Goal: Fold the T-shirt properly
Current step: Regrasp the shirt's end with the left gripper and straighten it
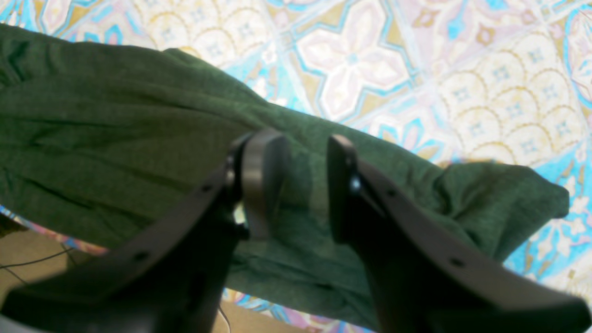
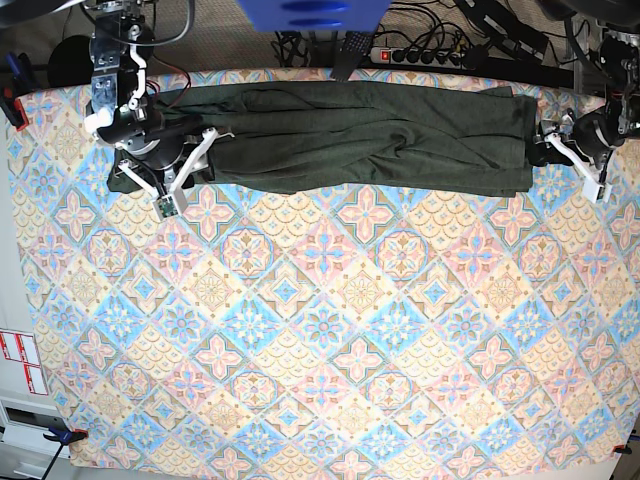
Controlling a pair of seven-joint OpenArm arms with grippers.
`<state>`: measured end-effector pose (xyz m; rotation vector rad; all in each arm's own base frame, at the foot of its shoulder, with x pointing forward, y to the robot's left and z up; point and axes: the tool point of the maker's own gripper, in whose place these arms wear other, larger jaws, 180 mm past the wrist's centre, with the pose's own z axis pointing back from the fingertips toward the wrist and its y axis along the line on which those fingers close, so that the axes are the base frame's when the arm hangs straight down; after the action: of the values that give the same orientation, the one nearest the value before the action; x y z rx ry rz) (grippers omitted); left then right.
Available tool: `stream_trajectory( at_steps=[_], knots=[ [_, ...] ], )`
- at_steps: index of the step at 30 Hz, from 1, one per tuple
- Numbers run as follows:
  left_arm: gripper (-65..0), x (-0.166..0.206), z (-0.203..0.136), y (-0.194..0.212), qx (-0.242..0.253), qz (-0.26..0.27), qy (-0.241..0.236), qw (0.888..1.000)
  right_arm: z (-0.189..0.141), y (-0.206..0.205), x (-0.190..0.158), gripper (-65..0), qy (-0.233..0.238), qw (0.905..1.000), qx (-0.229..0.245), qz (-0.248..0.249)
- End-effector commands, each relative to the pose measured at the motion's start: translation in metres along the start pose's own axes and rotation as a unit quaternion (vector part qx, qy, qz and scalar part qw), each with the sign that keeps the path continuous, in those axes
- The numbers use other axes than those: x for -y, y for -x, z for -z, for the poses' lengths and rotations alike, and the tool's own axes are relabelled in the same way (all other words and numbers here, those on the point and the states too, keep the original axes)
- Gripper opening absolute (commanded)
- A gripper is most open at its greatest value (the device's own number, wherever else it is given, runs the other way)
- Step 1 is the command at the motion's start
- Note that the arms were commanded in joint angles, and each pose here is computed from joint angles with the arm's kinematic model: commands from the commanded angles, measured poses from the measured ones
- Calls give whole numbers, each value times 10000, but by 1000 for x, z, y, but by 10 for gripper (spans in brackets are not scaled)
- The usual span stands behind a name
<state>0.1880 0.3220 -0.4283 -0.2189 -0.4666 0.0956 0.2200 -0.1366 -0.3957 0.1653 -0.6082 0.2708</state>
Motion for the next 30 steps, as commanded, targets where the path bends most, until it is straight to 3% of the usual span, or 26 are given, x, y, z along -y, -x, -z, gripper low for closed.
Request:
stream_trajectory(
  at_steps=[1,13,23,30],
  knots=[
    [-269,-2,-5,-4,-60,60,-7,10000,-4,-10,2,-454,7,9998,178,-49],
    [-274,9,3,-6,-33,-26,102,9999,-4,-10,2,-454,7,9998,178,-49],
    [-274,2,4,-3,-99,100,-113,9998,-4,-9,2,-454,7,9998,170,-49],
    [-274,9,13,9,-155,-102,-16,9998,-4,-9,2,-454,7,9998,170,-49]
  ],
)
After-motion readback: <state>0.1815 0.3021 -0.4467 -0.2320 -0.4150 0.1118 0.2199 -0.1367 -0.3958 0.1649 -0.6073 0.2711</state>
